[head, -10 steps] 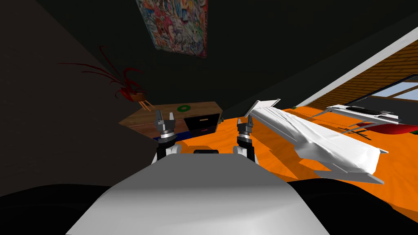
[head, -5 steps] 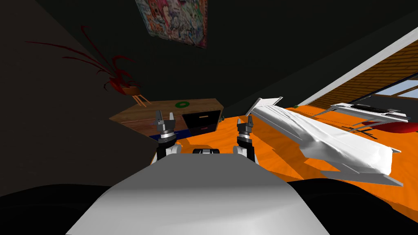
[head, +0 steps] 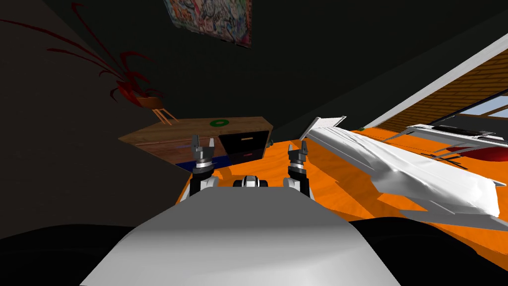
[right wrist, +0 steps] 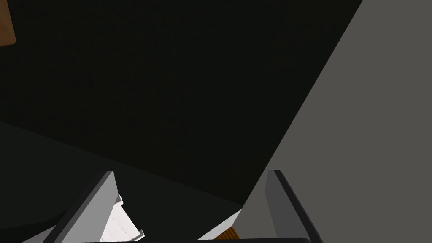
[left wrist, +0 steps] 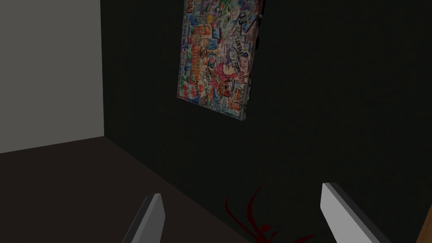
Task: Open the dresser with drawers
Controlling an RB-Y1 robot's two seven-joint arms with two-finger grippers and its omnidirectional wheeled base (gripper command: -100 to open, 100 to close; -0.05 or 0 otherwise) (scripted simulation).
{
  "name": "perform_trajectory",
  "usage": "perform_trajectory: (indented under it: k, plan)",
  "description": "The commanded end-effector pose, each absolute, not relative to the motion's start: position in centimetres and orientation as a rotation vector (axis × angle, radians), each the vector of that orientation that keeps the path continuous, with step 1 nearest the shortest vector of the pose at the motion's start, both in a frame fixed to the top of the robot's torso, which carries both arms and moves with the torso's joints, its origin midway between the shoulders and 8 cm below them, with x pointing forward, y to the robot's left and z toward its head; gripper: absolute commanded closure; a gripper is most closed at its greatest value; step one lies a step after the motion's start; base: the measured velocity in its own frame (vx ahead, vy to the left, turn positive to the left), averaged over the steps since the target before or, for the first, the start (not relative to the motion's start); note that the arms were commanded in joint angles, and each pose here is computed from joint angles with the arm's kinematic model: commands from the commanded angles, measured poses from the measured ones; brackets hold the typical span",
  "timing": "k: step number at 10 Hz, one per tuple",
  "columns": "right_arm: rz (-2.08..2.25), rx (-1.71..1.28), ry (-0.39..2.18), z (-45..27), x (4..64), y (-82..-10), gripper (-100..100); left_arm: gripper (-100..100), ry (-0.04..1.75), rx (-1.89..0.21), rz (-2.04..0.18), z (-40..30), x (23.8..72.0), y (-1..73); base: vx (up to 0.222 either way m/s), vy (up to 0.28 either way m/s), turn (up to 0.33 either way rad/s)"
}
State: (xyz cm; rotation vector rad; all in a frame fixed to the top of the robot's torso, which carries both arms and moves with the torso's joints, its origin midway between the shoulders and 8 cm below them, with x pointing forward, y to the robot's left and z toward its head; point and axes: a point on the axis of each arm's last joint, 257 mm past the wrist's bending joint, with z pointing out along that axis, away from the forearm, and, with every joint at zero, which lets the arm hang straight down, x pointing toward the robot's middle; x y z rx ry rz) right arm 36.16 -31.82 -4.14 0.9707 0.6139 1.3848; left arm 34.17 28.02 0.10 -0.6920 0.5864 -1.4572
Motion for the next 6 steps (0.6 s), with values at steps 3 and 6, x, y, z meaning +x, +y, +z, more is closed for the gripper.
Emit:
perform_trajectory:
  k: [3, 6]
  plan:
    - [1.385, 0.971, 0.614, -4.1, 36.2, -31.8, 0, -100, 0.732, -0.706, -1.431, -3.9, 36.2, 28.2, 0.071, -0.045, 0.009]
    - [1.385, 0.971, 0.614, -4.1, 36.2, -31.8, 0, -100, 0.783, -0.749, -1.408, -6.7, 37.4, 28.9, 0.080, -0.047, 0.009]
